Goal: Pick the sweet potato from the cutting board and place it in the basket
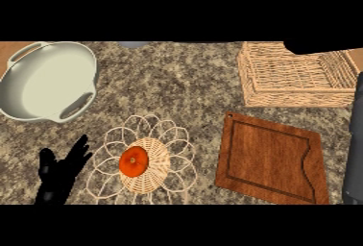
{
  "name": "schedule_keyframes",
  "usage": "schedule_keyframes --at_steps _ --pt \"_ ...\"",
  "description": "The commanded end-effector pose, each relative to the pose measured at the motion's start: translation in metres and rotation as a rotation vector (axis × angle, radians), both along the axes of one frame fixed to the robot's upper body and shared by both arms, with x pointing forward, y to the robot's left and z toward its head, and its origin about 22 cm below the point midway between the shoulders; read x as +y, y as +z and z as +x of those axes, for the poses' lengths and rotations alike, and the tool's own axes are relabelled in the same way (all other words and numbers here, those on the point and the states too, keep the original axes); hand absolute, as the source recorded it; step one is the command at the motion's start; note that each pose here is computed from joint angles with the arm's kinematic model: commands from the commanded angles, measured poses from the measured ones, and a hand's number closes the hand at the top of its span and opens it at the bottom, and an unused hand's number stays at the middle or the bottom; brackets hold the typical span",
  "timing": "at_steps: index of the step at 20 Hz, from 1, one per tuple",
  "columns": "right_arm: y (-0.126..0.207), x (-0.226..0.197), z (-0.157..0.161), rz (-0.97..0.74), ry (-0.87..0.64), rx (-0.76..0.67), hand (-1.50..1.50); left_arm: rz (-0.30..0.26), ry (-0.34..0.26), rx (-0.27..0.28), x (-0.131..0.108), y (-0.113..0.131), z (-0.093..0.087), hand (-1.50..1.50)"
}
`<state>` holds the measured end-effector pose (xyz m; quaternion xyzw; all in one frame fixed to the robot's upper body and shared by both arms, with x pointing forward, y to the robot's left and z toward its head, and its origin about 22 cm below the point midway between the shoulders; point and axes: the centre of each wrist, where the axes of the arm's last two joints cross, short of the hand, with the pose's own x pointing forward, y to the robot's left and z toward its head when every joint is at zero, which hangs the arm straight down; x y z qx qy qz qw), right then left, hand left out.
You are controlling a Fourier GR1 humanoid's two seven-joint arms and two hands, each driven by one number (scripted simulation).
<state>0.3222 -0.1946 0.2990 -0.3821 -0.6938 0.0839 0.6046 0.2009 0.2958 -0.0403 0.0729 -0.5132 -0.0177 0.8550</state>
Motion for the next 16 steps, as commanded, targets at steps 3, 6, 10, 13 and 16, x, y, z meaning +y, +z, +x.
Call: schedule_keyframes --at_steps 3,6,10,13,16 --pt "-0.007 -0.043 0.039 -0.031 -0.055 0.034 1.5 0.001 -0.016 0.052 -0.003 -0.019 0.005 0.0" --pt "-0.023 -0.054 0.056 -0.055 -0.037 0.07 1.5 0.006 -0.003 0.062 0.001 -0.019 -0.006 0.0" --pt "-0.021 -0.068 0.071 -0.05 -0.03 0.067 1.5 -0.004 -0.006 0.076 0.0 -0.007 -0.007 0.0" --pt "-0.055 -0.07 0.087 0.002 -0.038 0.061 1.5 0.012 0.01 0.085 -0.001 -0.005 0.015 0.0" --pt "-0.078 -0.075 0.099 0.092 -0.047 0.086 1.5 0.003 -0.018 0.051 -0.034 -0.005 0.001 0.0"
